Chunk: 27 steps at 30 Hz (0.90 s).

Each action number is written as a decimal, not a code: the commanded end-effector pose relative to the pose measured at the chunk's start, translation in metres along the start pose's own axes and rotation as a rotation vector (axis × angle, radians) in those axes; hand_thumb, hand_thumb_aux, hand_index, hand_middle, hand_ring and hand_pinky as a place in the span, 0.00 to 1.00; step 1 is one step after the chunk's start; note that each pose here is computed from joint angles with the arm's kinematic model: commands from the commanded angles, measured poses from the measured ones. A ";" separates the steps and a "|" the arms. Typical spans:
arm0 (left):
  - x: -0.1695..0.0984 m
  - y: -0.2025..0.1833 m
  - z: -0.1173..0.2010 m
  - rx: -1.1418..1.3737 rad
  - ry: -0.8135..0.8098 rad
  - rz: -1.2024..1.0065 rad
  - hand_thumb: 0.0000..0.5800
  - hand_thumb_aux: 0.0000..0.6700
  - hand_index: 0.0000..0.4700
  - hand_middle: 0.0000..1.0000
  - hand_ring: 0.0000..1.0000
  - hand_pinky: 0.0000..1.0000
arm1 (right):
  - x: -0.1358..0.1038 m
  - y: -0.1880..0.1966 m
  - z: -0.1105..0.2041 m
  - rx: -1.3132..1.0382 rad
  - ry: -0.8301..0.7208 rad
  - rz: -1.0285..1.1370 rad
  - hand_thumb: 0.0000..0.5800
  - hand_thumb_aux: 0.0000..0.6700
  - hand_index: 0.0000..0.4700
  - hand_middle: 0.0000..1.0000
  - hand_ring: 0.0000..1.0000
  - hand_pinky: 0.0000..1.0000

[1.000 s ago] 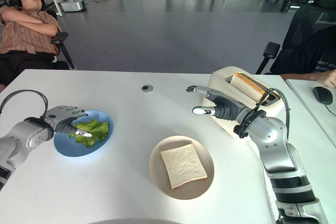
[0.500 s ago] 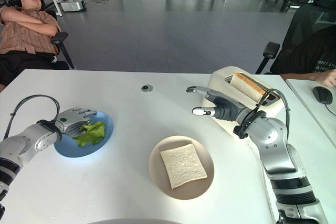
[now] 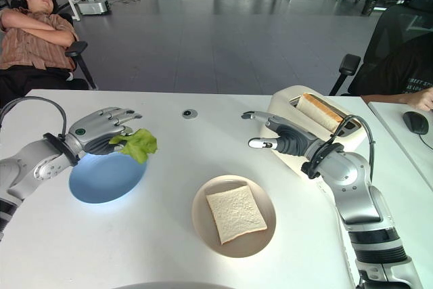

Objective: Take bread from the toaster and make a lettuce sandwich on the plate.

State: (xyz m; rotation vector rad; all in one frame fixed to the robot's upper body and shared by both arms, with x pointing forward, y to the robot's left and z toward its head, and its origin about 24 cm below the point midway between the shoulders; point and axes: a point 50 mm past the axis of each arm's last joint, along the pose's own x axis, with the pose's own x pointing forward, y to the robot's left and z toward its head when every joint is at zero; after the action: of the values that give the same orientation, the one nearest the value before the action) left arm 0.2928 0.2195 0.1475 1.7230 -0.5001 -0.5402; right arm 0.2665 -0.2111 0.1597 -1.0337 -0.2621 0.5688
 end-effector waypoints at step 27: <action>0.102 -0.036 0.200 -0.457 -0.711 -0.265 1.00 1.00 1.00 0.00 0.00 0.00 | -0.009 -0.032 -0.011 -0.009 0.087 -0.205 0.00 0.00 0.00 0.00 0.00 0.00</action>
State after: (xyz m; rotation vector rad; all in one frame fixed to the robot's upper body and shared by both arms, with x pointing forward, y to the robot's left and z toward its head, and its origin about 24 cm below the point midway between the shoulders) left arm 0.2516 0.0109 0.0660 1.0778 -0.5818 -1.3761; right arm 0.2762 -0.2360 0.1833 -1.0275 -0.2940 0.3337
